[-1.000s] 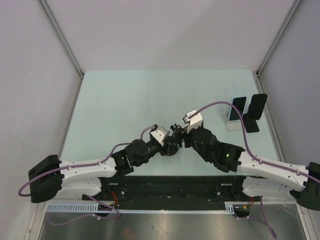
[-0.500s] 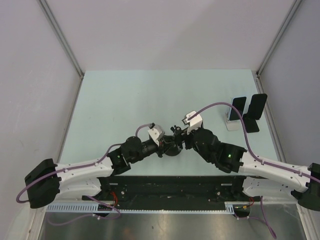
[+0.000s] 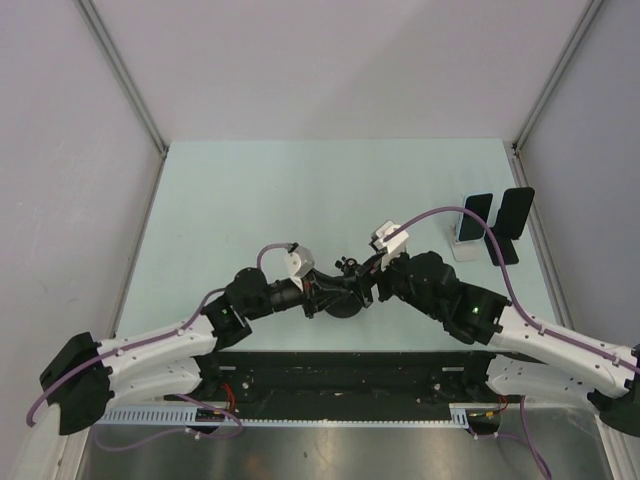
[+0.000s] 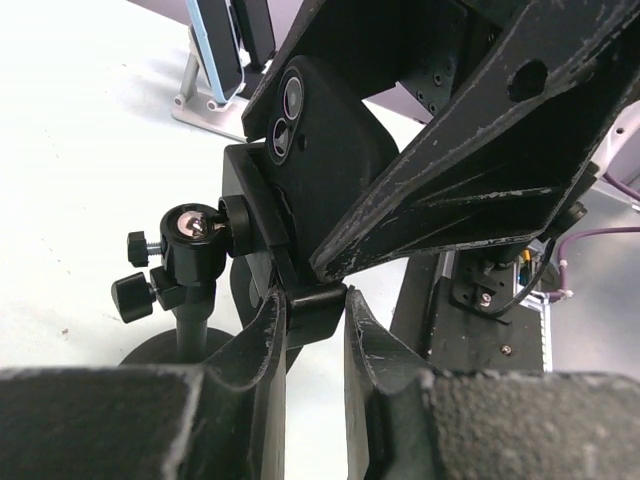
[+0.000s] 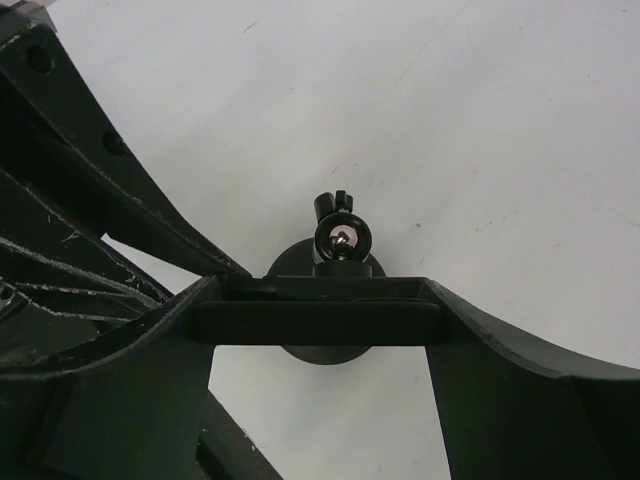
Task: Remove the phone from the phone stand
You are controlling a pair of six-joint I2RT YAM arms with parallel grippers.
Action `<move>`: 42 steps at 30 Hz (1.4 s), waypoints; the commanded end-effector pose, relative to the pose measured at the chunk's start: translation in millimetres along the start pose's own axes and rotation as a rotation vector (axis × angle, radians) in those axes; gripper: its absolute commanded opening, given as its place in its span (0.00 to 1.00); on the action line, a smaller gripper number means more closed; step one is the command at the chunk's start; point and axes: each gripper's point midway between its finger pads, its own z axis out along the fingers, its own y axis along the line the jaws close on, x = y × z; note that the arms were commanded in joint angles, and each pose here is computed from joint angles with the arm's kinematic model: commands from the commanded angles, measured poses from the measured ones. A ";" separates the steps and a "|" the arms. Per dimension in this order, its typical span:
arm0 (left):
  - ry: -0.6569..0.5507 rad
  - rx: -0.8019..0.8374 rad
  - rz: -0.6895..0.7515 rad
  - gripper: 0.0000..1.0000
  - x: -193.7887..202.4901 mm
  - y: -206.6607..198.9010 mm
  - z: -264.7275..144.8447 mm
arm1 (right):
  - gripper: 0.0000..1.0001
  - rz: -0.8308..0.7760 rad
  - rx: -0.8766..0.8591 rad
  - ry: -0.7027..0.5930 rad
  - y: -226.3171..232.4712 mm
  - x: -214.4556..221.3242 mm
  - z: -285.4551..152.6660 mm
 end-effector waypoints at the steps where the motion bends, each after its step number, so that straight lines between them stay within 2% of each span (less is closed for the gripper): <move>1: -0.054 -0.088 -0.050 0.00 -15.0 25.5 -6.5 | 0.00 -0.115 0.040 -0.024 -21.5 -8.7 -13.0; 10: -0.057 -0.129 -0.145 0.00 -14.0 41.0 -11.2 | 0.00 -0.121 -0.117 -0.032 0.7 -8.0 -13.8; 20: -0.072 -0.176 -0.125 0.00 -21.7 53.5 -7.4 | 0.00 -0.096 -0.160 -0.056 7.0 -13.9 -11.9; 25: -0.048 -0.206 -0.077 0.00 -22.7 65.0 7.6 | 0.00 -0.056 -0.131 -0.093 3.8 -25.4 -9.9; 30: -0.108 -0.204 0.009 0.00 -48.8 70.2 26.4 | 0.00 -0.012 -0.044 -0.122 -11.2 -40.2 -21.6; 35: -0.131 -0.195 0.040 0.00 -52.6 77.9 44.8 | 0.00 0.022 0.019 -0.153 -23.8 -48.9 -36.3; 42: -0.150 -0.201 0.040 0.00 -49.8 69.3 30.5 | 0.00 0.053 0.035 -0.144 -24.6 -49.3 -47.2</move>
